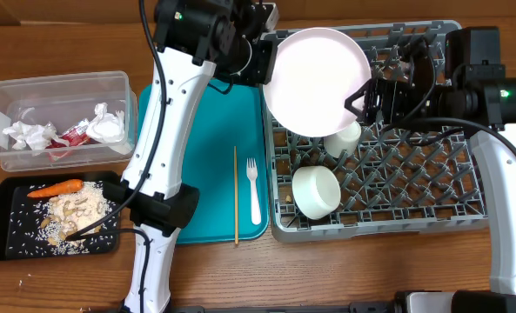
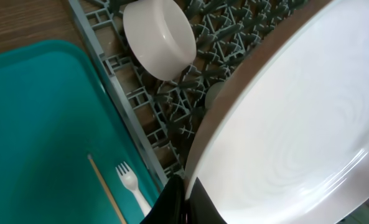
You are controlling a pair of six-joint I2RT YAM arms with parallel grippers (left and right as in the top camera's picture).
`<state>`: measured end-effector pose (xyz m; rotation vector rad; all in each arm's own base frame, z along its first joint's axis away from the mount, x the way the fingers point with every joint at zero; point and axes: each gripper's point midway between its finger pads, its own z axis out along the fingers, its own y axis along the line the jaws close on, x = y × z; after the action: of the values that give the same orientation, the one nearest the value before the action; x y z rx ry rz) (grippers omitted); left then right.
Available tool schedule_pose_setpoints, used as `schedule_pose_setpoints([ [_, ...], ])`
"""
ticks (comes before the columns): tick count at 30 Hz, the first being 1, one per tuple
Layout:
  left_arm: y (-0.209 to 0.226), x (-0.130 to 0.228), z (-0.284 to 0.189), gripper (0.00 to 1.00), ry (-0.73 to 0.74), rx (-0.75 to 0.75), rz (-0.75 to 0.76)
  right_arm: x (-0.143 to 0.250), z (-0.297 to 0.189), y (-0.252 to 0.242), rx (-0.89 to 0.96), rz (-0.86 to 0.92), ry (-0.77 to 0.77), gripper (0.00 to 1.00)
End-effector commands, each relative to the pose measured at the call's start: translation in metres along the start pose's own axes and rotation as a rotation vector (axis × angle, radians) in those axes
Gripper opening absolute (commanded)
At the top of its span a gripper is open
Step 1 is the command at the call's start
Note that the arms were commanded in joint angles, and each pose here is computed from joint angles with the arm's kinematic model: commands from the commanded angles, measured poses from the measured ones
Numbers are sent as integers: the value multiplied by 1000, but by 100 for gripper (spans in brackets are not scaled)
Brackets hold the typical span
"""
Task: Sort waste into correct bins and load items into the dishwasher
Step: 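Lift the pink plate over the rack and hand it to the right gripper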
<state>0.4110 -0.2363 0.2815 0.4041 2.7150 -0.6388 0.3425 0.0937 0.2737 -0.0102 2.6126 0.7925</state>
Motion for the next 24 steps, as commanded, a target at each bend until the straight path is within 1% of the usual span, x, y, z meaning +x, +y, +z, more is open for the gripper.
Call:
schedule_pose_setpoints([
  [1,-2,0,-9,4,-13,18,-14,-8,-2,5,-20,-36,-38,76],
  [3,-3,0,-9,4,-12,23,-15,-12,-2,5,-22,-45,-51,64],
  [8,-10,2,-9,4,-4,65,-14,-20,-3,7,-26,-66,-84,62],
  [11,-13,2,-9,4,-1,73,-11,-26,-1,6,-26,-76,-100,56],
  [12,-13,2,-9,4,-1,73,-10,-27,1,7,-27,-81,-101,50],
  [14,-14,3,-9,4,0,74,-9,-30,5,5,-28,-81,-100,43],
  [15,-14,3,-9,4,0,74,-9,-31,7,4,-28,-80,-98,37],
  [19,-16,3,-8,4,1,74,-5,-37,13,1,-29,-85,-105,18],
  [20,-16,3,-8,5,2,73,-5,-39,13,2,-30,-90,-112,8],
  [21,-15,3,-8,5,1,71,-5,-40,12,2,-33,-93,-116,4],
  [24,-15,3,-8,4,0,71,8,-44,11,4,-35,-103,-133,4],
])
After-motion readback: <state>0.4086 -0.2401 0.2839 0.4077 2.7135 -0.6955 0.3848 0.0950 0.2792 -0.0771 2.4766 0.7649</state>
